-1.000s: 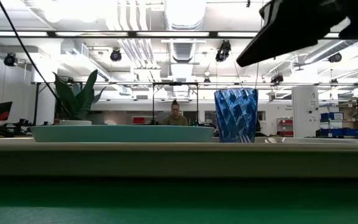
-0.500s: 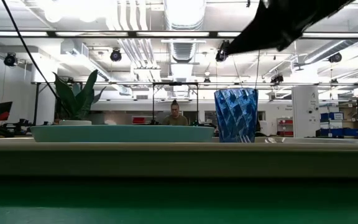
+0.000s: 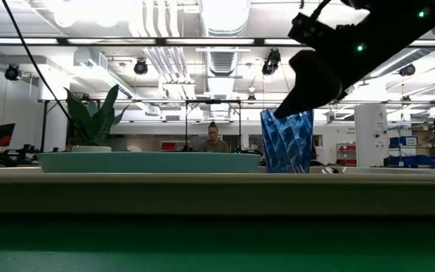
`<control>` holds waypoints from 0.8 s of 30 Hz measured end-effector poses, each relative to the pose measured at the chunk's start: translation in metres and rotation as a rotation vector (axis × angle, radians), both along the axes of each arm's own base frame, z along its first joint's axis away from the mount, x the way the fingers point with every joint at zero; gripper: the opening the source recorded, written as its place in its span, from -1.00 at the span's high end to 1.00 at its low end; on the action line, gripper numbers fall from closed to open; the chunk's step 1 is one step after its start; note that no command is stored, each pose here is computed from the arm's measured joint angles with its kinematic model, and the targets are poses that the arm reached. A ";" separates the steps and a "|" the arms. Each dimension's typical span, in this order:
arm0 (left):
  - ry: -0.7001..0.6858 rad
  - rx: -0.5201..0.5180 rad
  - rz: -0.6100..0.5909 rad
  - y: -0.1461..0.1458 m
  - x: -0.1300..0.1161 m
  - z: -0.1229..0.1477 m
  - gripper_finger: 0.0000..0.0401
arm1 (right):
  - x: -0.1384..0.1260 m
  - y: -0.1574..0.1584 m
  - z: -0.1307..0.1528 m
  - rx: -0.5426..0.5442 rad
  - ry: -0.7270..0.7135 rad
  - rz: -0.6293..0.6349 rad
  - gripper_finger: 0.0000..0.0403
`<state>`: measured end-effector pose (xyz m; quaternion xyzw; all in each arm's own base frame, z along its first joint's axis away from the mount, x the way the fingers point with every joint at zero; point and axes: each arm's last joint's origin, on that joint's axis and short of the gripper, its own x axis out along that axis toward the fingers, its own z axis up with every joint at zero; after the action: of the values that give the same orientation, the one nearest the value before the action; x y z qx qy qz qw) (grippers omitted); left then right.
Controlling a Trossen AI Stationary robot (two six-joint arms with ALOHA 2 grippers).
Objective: Pick and place plate/cup/fork/spoon on tray
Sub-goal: Adjust the tableware on the serving tray
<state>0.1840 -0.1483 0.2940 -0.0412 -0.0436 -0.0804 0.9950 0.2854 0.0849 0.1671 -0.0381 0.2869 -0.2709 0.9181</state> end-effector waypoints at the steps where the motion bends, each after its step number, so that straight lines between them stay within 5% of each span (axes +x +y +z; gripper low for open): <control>1: 0.000 -0.001 0.000 0.000 0.000 0.000 0.23 | 0.000 0.000 -0.001 -0.009 0.001 -0.008 0.96; 24: 0.000 -0.007 -0.001 0.000 0.000 0.000 0.23 | -0.004 -0.004 -0.003 -0.093 -0.009 -0.118 0.96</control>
<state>0.1840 -0.1483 0.2942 -0.0448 -0.0438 -0.0807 0.9948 0.2812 0.0810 0.1637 -0.0624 0.2715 -0.3379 0.8990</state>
